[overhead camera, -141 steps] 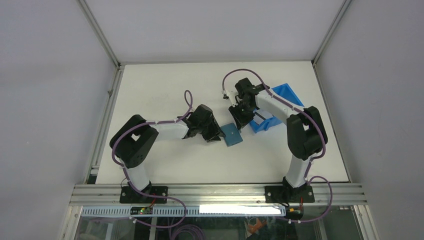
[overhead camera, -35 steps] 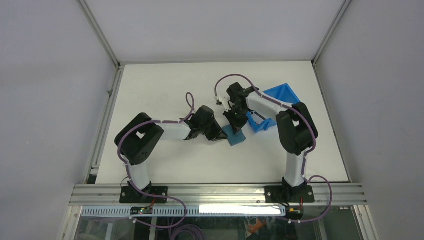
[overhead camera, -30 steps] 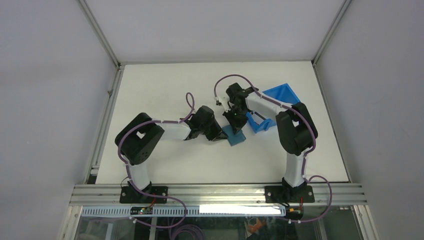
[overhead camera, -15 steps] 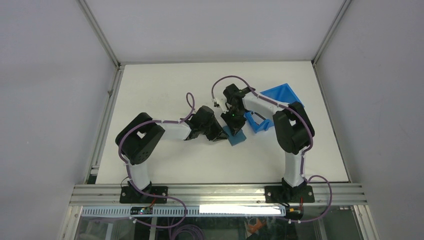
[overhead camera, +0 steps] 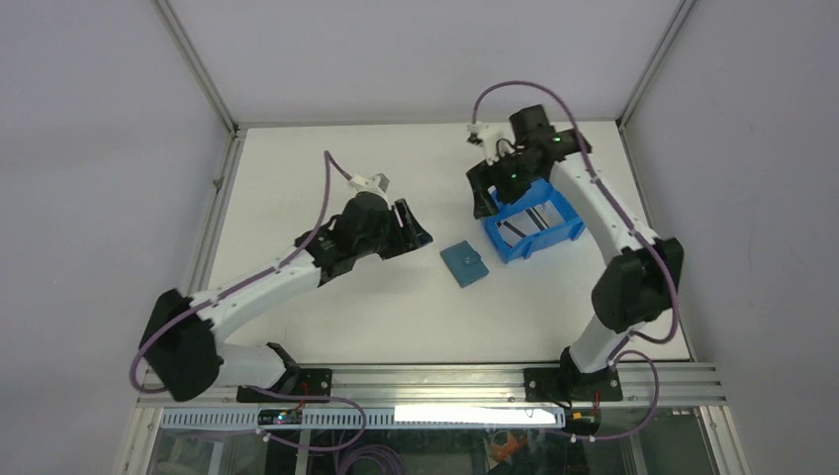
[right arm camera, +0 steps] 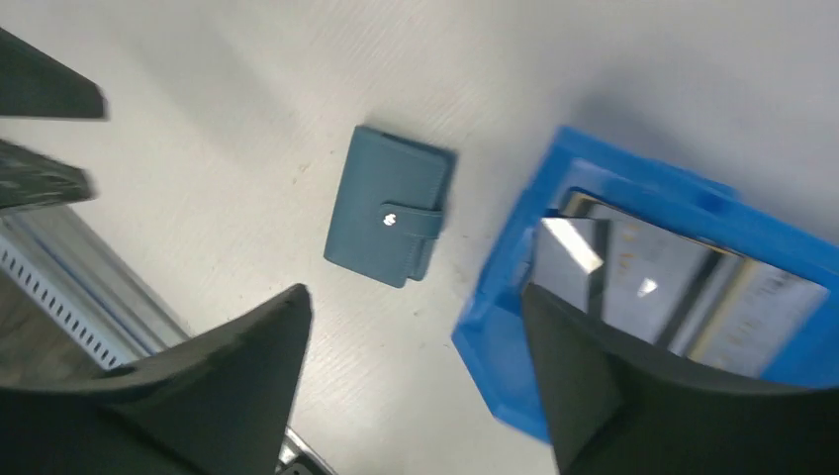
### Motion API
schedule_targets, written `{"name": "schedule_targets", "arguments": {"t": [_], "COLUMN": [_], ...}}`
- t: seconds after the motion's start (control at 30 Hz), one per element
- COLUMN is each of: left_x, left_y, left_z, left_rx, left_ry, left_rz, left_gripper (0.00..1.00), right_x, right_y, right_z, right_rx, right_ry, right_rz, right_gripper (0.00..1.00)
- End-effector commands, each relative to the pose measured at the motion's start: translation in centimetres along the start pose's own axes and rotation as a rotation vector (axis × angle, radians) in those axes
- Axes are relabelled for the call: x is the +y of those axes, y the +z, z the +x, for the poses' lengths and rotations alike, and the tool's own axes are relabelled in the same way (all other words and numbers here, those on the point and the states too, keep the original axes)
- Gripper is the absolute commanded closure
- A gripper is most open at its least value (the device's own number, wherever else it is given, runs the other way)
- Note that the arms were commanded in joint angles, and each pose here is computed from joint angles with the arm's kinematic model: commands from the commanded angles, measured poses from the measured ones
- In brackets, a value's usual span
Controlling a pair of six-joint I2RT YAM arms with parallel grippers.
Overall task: Put the credit cards into the card holder
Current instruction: Reset both arms
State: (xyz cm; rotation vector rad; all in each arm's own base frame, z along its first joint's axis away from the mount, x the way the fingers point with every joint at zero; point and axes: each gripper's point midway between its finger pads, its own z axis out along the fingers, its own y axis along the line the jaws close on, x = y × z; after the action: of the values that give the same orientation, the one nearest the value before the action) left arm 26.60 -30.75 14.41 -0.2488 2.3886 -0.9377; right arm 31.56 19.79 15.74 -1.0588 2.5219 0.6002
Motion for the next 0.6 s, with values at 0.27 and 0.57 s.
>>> {"name": "schedule_targets", "arguments": {"t": [0.27,0.57], "left_x": [-2.2,-3.6], "left_y": [-21.6,-28.4], "left_z": [-10.2,-8.8], "left_rx": [-0.597,-0.574], "left_ry": [0.180,0.126], "left_rz": [0.143,0.278], "left_gripper": [0.01,0.01], "right_x": [-7.3,-6.5], "right_y": [-22.1,-30.7], "right_z": [-3.8,-2.4], "right_rx": [-0.620,-0.829], "right_ry": [0.411,0.354], "right_rz": [0.180,0.419], "right_gripper": [0.02,0.02]}}
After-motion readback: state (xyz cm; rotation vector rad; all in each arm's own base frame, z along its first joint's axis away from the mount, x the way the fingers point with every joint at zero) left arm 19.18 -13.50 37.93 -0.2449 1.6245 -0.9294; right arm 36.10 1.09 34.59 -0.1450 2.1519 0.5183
